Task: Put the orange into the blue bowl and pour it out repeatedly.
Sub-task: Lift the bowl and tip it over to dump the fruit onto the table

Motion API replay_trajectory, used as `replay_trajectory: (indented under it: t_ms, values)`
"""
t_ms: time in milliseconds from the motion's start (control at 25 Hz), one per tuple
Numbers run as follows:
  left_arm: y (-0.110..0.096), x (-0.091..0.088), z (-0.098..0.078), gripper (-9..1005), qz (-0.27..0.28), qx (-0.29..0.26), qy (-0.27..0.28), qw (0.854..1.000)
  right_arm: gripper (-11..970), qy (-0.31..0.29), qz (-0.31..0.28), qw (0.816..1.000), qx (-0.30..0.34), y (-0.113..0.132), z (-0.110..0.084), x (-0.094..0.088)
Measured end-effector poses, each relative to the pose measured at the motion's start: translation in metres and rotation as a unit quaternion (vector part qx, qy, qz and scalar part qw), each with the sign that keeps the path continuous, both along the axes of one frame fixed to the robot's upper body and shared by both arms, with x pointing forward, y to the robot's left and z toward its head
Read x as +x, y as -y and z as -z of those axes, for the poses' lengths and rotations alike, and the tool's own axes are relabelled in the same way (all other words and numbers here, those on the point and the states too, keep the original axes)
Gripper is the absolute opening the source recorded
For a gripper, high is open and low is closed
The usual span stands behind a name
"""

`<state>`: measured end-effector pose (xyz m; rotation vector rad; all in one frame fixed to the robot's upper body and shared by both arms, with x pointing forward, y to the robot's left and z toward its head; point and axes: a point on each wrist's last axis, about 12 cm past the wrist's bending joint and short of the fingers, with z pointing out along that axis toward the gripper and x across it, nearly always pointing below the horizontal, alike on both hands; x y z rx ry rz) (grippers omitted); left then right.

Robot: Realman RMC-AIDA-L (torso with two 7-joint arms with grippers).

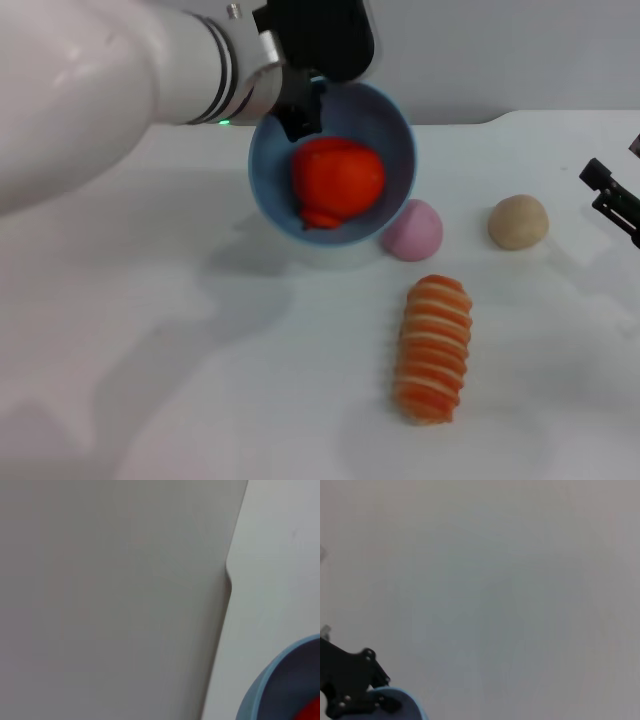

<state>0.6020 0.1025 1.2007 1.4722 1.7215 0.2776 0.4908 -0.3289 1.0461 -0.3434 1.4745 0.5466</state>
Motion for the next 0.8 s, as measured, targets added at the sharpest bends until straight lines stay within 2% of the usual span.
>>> replay_trajectory:
  t_ms: [160,320,600,800]
  values:
    - [-0.002,-0.015,-0.003,0,0.045,-0.009,0.062,0.997,777,0.003,0.006,1.0,-0.004,0.0,0.001,0.0]
    - [-0.005,-0.03,-0.001,0,0.088,-0.008,0.131,0.987,777,0.005,0.011,1.0,-0.001,0.0,0.001,0.001]
    - [-0.009,-0.046,0.019,0,0.145,0.04,0.206,0.967,777,0.005,0.026,1.0,0.011,0.002,0.001,0.003]
    - [-0.006,-0.057,0.032,0,0.182,0.071,0.256,0.947,777,0.004,0.031,0.999,0.012,0.002,0.001,0.004]
